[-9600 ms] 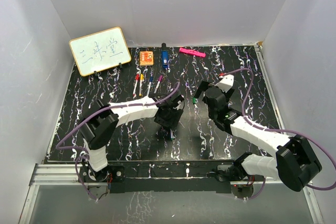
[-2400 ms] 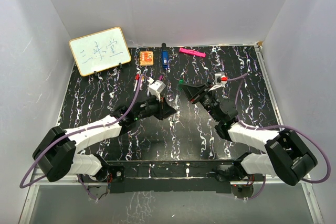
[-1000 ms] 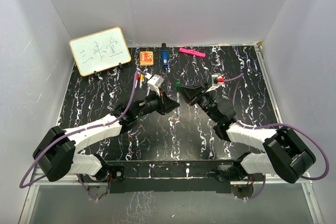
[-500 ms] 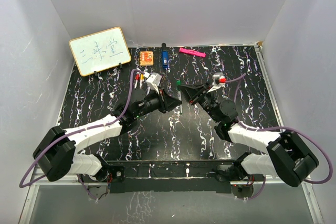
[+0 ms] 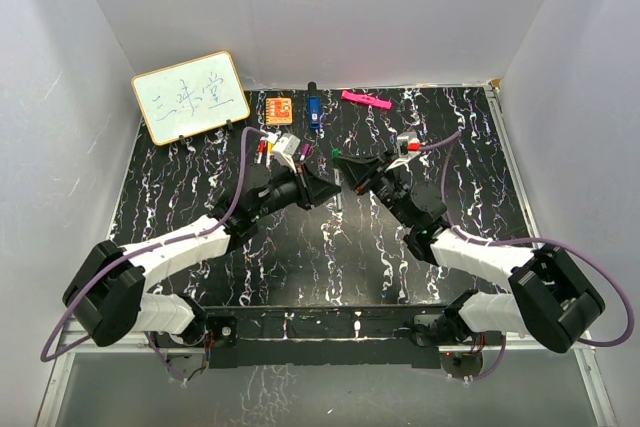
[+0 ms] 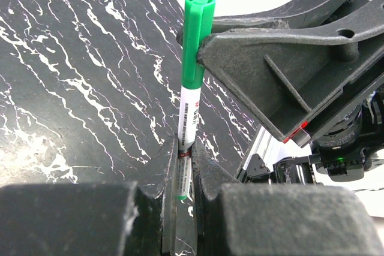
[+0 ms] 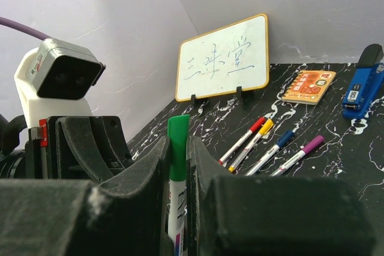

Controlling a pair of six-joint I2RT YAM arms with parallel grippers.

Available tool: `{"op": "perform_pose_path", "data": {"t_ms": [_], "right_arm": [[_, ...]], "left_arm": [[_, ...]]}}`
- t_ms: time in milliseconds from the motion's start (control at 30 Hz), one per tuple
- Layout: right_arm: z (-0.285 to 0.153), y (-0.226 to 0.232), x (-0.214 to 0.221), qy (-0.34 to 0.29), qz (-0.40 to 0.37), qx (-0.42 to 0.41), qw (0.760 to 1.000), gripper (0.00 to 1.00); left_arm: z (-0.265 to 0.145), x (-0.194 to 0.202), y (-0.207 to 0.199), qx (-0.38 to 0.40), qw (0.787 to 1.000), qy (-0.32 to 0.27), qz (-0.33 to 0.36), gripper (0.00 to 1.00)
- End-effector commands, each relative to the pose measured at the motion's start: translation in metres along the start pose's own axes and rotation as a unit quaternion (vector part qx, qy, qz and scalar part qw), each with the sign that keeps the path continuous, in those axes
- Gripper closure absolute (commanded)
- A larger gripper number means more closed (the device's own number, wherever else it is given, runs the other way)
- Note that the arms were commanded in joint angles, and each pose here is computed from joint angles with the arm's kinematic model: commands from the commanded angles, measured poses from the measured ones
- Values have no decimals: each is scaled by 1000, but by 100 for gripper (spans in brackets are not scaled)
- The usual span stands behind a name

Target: Insert the pens into the pen caps

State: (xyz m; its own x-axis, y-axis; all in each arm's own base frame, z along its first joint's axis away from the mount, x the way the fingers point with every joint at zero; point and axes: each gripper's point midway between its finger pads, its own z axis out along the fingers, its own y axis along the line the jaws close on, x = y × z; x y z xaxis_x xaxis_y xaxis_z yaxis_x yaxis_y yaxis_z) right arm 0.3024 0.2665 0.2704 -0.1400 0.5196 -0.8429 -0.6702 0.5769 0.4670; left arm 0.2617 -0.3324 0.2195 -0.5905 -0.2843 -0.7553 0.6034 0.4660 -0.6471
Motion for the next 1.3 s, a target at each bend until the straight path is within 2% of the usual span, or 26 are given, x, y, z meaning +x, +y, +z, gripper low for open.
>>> {"op": "perform_pose_path", "data": {"t_ms": [0,233,433,533,600,667,867,1033,1267], "right_arm": [[-23,-12,81,147,3,20,989,100],[-26,-13,100,170,2,35,985,100],[-1,-21,68,124,-29,73,989,100],[15,-21,40,88,-56,89,990,81],[22,-20,17,55,-70,102,991,63],[25,-20,-6,20,-81,117,990,55],[11,-23,-57,-60,-91,161,981,52],[-8,-30,-64,-68,-93,186,976,51],[-32,-35,-69,-75,-97,205,971,50]], "left_arm": [[-13,-130,-40,57,976,-207,27,100],[-10,-139,-40,67,977,-202,25,100],[-1,-99,-14,20,993,-111,22,100],[-5,-69,14,-33,998,-60,18,100],[-10,-50,34,-77,997,-27,16,100],[-16,-30,56,-121,993,8,17,100],[-21,6,118,-222,969,95,42,100],[1,14,155,-264,949,160,69,100],[36,6,190,-299,930,190,98,100]]}}
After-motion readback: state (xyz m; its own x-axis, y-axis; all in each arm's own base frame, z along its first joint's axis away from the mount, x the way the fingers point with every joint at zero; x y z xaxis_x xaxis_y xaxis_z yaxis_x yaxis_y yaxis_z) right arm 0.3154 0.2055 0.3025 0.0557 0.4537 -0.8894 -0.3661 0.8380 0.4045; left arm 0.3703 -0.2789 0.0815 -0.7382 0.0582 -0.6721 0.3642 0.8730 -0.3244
